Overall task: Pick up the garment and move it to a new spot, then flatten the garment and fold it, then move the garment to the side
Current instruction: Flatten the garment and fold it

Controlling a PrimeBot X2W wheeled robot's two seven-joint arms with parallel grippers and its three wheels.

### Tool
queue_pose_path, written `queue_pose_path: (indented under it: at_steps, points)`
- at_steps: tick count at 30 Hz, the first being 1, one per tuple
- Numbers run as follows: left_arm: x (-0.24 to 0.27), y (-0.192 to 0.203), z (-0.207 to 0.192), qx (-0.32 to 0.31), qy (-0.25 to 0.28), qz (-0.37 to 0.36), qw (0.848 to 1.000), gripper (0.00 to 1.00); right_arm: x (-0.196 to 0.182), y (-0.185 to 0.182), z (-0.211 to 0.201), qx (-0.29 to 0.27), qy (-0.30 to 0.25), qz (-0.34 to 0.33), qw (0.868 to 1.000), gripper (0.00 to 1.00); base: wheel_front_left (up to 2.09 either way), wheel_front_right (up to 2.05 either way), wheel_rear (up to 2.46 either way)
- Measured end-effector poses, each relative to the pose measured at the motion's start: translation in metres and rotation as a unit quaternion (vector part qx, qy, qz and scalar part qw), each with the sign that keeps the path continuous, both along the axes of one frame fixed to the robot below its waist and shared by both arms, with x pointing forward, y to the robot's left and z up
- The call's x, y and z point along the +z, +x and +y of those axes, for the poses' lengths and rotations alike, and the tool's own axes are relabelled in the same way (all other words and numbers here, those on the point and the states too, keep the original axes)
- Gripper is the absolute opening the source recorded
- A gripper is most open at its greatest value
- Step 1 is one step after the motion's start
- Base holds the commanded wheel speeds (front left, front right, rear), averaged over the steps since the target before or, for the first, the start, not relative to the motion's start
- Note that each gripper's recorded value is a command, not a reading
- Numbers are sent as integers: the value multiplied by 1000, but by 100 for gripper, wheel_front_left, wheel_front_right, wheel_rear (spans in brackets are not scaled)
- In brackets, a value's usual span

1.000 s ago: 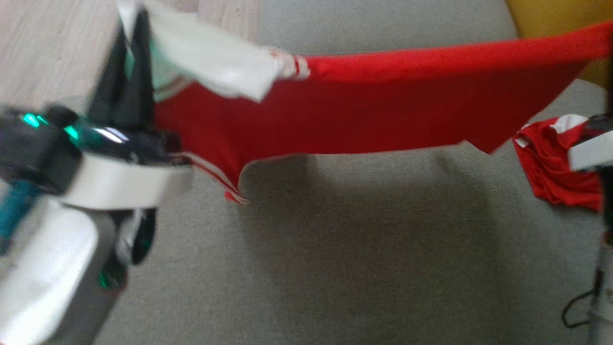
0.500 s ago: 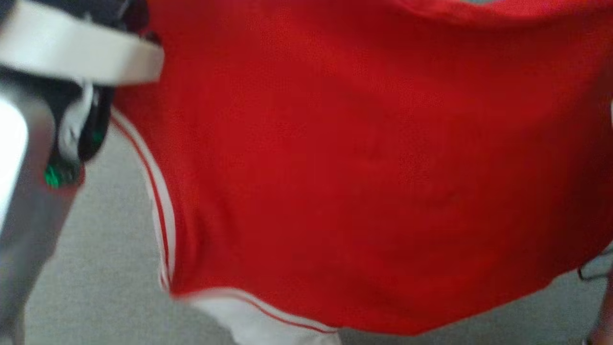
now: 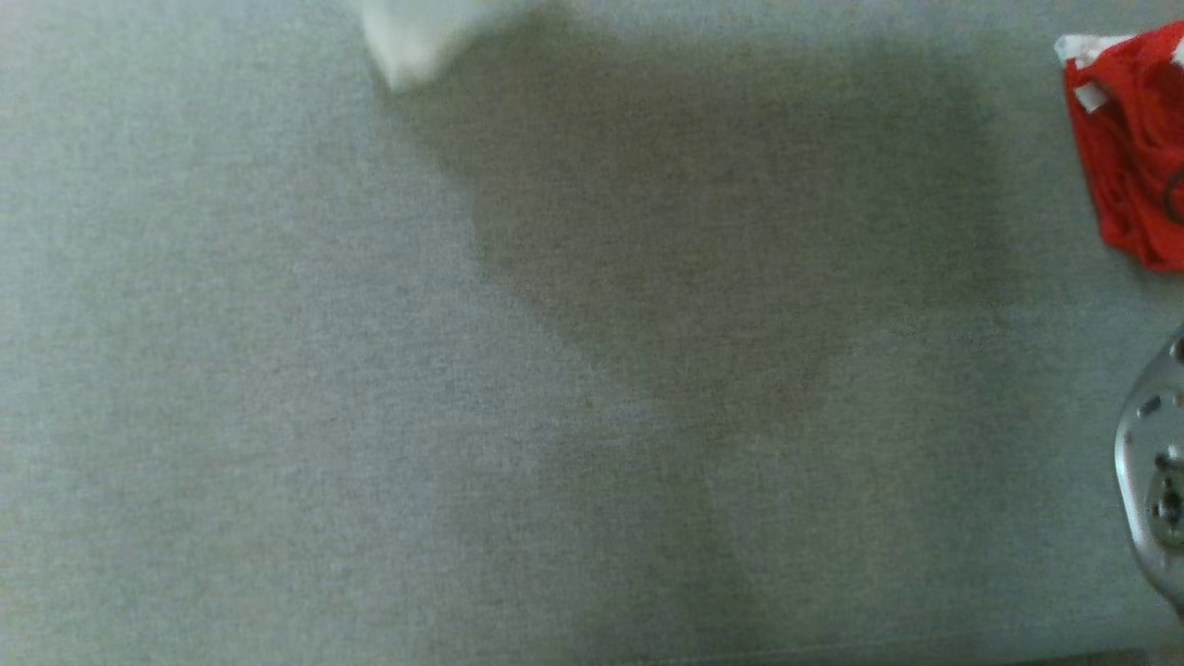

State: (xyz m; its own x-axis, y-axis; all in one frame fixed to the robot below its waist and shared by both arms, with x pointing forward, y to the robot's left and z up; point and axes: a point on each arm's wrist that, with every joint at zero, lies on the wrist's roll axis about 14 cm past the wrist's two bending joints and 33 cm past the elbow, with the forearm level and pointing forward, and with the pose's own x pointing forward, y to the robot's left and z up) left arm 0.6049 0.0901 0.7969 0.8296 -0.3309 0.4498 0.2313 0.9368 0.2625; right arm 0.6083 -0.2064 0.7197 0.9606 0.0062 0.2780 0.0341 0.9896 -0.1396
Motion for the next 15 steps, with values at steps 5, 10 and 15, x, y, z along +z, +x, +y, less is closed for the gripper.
queue_pose_path:
  at_steps: [5,10,15]
  points:
    - [-31,33,4,10,-8,14,1000,0,-48,34,4,-13,-30,48,998,0,0,0,0]
    - [-93,62,-1,-1,-23,65,998,0,-122,59,11,-5,-20,108,994,0,0,0,0]
    - [-167,74,-3,-15,-49,118,992,0,-192,74,21,7,-15,151,988,0,0,0,0]
